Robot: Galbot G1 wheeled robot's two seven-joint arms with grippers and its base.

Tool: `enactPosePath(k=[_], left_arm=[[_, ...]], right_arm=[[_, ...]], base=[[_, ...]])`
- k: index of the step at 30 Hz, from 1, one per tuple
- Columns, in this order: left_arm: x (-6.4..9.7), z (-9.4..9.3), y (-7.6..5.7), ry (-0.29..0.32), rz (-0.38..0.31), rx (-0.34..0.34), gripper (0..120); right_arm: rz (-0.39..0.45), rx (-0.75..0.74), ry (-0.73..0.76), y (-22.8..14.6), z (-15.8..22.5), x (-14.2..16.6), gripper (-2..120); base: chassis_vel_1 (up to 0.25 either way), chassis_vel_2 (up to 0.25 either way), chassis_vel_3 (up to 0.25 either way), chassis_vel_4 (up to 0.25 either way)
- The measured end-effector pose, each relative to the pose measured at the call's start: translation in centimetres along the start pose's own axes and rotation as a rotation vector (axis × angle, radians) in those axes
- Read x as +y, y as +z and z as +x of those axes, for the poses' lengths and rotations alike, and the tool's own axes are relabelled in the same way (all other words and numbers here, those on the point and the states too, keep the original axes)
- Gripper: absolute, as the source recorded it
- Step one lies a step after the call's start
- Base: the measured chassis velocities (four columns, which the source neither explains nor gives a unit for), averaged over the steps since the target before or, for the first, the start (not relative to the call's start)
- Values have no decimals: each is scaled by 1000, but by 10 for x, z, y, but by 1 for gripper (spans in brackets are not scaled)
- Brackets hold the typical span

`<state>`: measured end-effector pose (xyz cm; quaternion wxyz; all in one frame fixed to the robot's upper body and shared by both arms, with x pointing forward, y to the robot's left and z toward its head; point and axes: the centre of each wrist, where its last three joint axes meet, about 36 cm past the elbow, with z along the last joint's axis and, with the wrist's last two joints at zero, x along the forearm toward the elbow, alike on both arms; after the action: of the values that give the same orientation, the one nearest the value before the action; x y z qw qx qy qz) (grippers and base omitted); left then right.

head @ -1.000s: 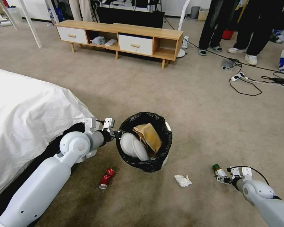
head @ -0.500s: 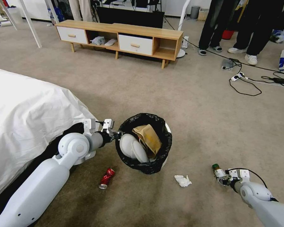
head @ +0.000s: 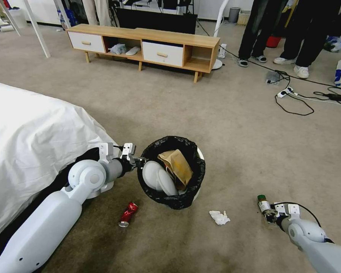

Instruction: Pick up the trash bin and place the garbage on the floor into it.

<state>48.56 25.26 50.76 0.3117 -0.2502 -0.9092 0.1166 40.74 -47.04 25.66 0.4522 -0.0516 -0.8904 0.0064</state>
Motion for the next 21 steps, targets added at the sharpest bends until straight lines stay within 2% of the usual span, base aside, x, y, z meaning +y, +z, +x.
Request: enactPosePath(k=[6, 9, 11, 14, 18, 21], left_arm=[[1, 0, 2, -3, 2, 3, 2], [1, -1, 2, -2, 4, 3, 2], [0, -1, 2, -1, 5, 3, 2], [-1, -2, 3, 2, 7, 3, 2], [-1, -3, 3, 0, 8, 4, 2], [-1, -3, 3, 0, 8, 5, 2]], right_arm=[[-10, -44, -12, -10, 5, 2, 23], [-1, -131, -31, -36, 21, 5, 23], [5, -146, -32, -40, 24, 5, 23], [38, -226, -41, -62, 42, 8, 23], [29, -352, -100, -94, 78, 17, 23], [31, -383, -112, -100, 85, 19, 23]], base=[[0, 0, 0, 0], [0, 0, 0, 0], [0, 0, 0, 0], [0, 0, 0, 0], [0, 0, 0, 0], [0, 0, 0, 0]])
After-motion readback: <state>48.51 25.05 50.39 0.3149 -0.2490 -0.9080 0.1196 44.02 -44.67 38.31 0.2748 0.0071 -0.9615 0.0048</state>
